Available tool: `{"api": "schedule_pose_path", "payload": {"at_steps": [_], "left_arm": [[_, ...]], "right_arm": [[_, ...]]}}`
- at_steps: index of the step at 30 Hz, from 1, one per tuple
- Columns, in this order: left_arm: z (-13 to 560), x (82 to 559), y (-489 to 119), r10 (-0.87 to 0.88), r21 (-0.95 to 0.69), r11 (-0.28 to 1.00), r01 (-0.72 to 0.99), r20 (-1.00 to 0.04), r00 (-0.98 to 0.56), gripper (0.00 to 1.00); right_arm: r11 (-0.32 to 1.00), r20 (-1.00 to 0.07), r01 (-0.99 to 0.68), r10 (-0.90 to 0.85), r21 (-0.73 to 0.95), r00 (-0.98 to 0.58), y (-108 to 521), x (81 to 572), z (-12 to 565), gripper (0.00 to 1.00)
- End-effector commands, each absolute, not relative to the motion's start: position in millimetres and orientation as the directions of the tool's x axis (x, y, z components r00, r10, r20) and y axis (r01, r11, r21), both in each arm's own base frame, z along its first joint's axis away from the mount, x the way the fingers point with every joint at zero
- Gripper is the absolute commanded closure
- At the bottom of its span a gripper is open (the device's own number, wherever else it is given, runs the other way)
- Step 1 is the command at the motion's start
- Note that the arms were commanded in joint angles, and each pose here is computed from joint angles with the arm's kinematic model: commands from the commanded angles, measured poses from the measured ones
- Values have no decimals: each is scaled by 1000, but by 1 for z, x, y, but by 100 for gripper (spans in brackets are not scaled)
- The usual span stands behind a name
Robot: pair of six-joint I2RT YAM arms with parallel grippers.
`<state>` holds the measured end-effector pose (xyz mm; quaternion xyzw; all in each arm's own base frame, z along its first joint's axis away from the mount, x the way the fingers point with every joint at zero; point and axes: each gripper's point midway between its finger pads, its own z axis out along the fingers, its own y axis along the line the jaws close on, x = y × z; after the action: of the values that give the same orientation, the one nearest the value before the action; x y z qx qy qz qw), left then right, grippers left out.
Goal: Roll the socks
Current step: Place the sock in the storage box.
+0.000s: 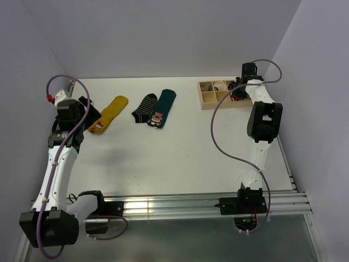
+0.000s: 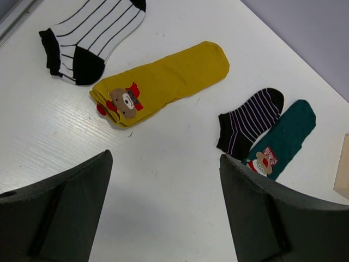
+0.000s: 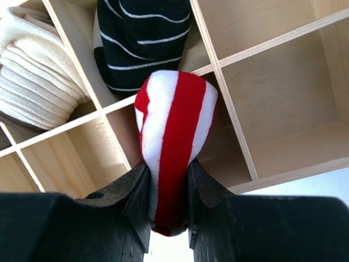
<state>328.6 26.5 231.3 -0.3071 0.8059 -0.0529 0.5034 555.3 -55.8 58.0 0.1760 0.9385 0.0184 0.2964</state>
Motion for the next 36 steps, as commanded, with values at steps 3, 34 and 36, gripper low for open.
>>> {"api": "schedule_pose_path", "payload": {"at_steps": [3,34,36], "left_arm": [[239,334,25,-545,-413,812,-411,-790,-282,15],[239,334,25,-555,-427,807,-407,-783,-280,15],[239,334,25,-557,-428,806,-409,-782,-280,15]], "right_arm": [[924,-397,378,367,53,-841,-59,507,25,97],[884,-364,466,446,38,-817,-27,465,5,75],[883,-398,466,450,61,-800,-27,470,16,70]]}}
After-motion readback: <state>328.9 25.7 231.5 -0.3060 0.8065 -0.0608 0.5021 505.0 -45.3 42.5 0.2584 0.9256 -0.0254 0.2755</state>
